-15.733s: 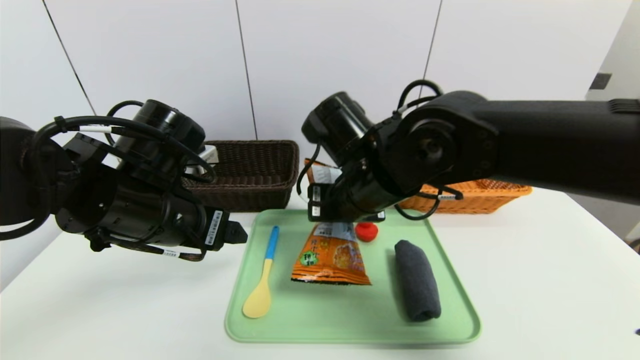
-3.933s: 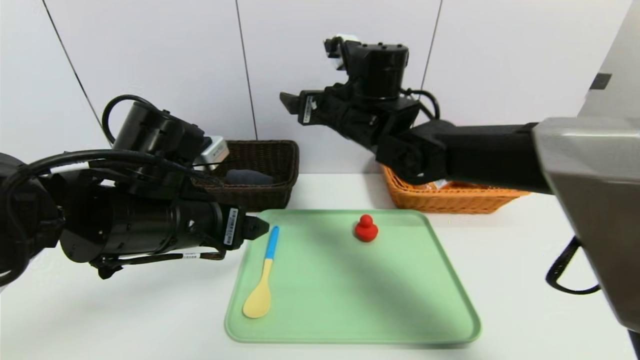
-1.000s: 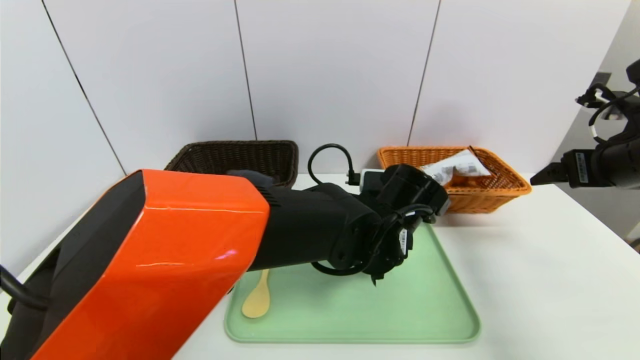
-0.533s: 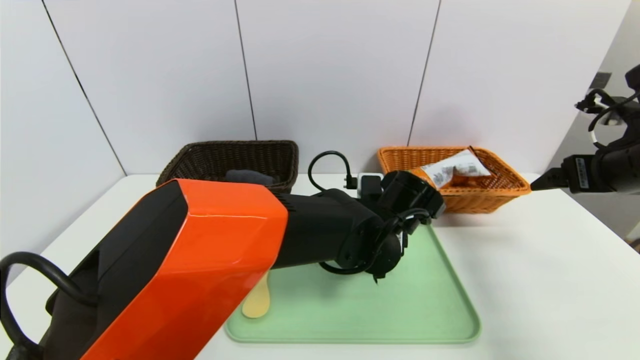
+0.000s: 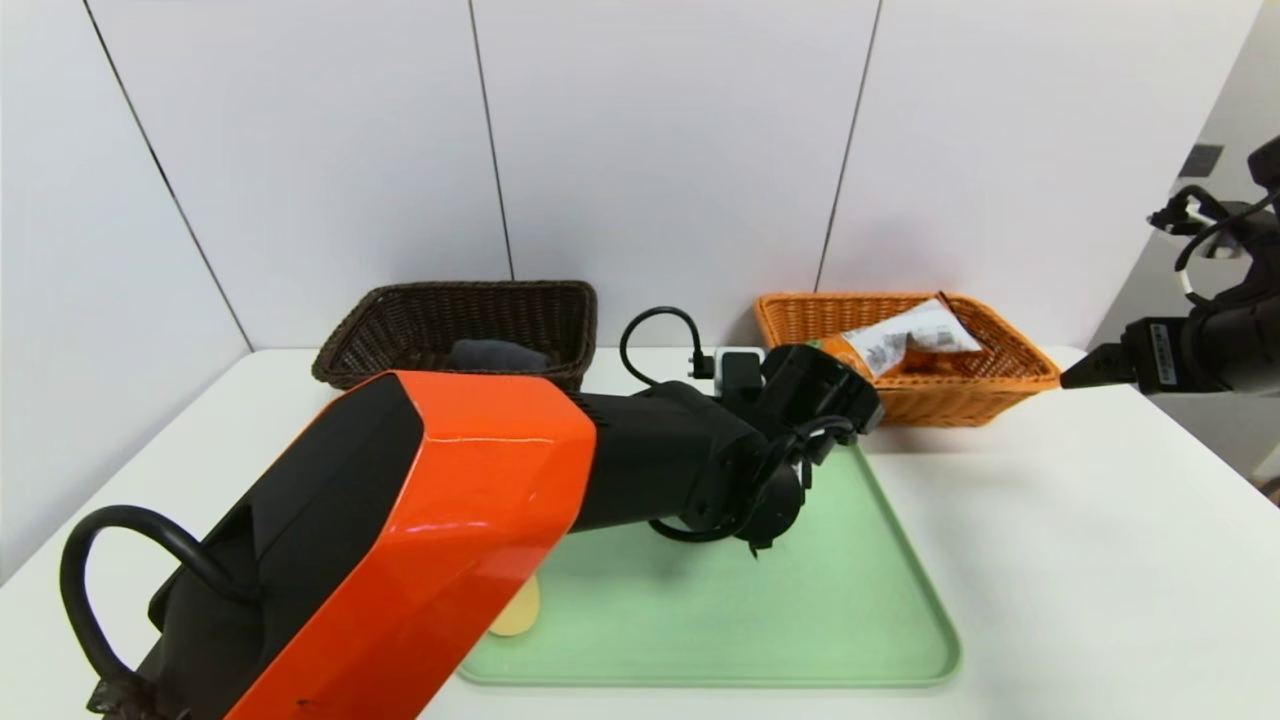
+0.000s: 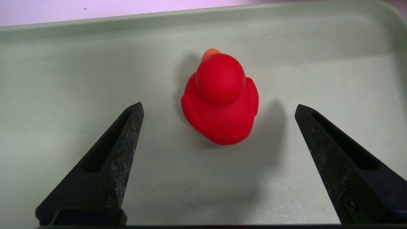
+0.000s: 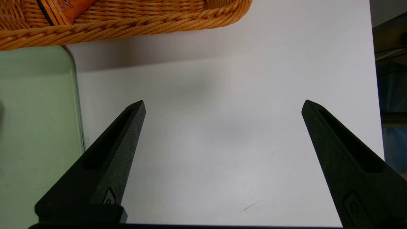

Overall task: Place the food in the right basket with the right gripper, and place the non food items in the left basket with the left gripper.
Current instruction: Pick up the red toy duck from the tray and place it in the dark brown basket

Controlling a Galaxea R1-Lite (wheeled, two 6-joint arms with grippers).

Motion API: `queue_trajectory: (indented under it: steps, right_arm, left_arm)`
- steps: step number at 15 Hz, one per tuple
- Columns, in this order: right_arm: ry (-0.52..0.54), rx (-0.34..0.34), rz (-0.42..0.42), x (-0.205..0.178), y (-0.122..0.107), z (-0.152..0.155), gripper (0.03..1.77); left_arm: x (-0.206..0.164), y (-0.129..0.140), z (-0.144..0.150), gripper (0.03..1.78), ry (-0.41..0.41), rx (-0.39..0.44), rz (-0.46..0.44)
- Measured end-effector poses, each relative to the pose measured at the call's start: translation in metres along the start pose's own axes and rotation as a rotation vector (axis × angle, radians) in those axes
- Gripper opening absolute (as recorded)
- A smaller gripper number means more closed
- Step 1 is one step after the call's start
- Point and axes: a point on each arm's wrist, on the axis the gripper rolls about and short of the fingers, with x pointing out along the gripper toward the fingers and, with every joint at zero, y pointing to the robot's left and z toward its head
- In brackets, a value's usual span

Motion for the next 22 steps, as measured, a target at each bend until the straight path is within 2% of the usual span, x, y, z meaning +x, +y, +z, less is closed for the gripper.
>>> queue_trajectory:
  steps: [6,11,14,22]
  right_arm:
    - [0.013,-0.007,0.004,0.001,0.001,-0.004,1.70]
    - [0.013,-0.024,0.013,0.002,0.004,-0.004,1.70]
    - [0.016,-0.033,0.023,0.003,0.008,-0.003,1.70]
    - [0.009,-0.048,0.035,0.006,0.015,-0.003,1.70]
  left_arm:
    - [0.009,0.005,-0.001,1.69,0.005,-0.004,0.017]
    - [0.014,0.004,-0.004,0.98,0.008,-0.002,0.020]
    - [0.015,0.006,-0.003,0.74,0.011,-0.002,0.023]
    - [-0.005,0.010,0.014,0.66,-0.013,-0.015,0.002]
